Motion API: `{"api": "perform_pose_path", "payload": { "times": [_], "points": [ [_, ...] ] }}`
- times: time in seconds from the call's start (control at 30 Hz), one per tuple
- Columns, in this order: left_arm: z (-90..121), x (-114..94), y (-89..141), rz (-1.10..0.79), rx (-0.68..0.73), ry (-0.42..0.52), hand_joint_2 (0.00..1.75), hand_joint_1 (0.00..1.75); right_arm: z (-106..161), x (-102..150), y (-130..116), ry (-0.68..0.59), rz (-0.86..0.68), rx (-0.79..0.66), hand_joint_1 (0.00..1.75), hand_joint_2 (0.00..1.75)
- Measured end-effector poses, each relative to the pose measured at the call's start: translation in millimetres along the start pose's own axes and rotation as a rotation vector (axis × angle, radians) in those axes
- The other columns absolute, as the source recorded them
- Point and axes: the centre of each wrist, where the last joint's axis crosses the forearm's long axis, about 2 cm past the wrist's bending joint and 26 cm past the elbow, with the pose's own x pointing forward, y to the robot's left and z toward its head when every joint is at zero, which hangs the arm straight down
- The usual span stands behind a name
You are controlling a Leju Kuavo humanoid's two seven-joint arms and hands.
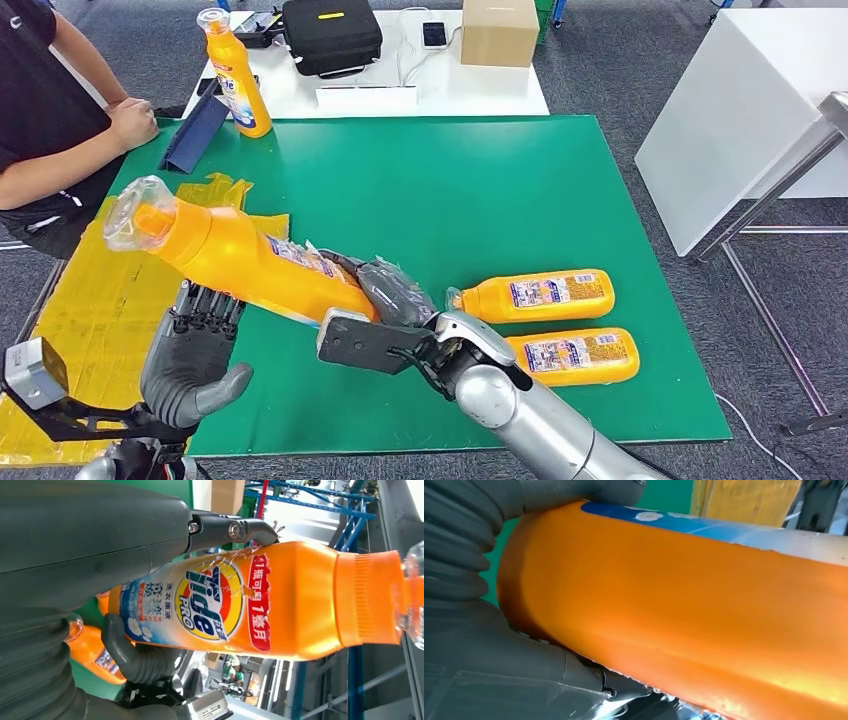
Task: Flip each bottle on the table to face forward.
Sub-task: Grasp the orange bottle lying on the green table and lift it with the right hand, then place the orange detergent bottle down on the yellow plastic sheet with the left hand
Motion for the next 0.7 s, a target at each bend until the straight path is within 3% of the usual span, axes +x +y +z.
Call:
{"api": "perform_pose_path", "payload": {
  "times": [0.23,0.7],
  "points": [
    [-1,0,-2,-0.009,-0.032,0.003,1.75,0.00,-5,9,12,-0.039,0.005,0.125,1.75,1.75],
    [0,0,-1,-0.013,-0.037,0.017,1.75,0.00,-8,14,18,-0.064,0.036,0.190,1.75,1.75]
  ]
}}
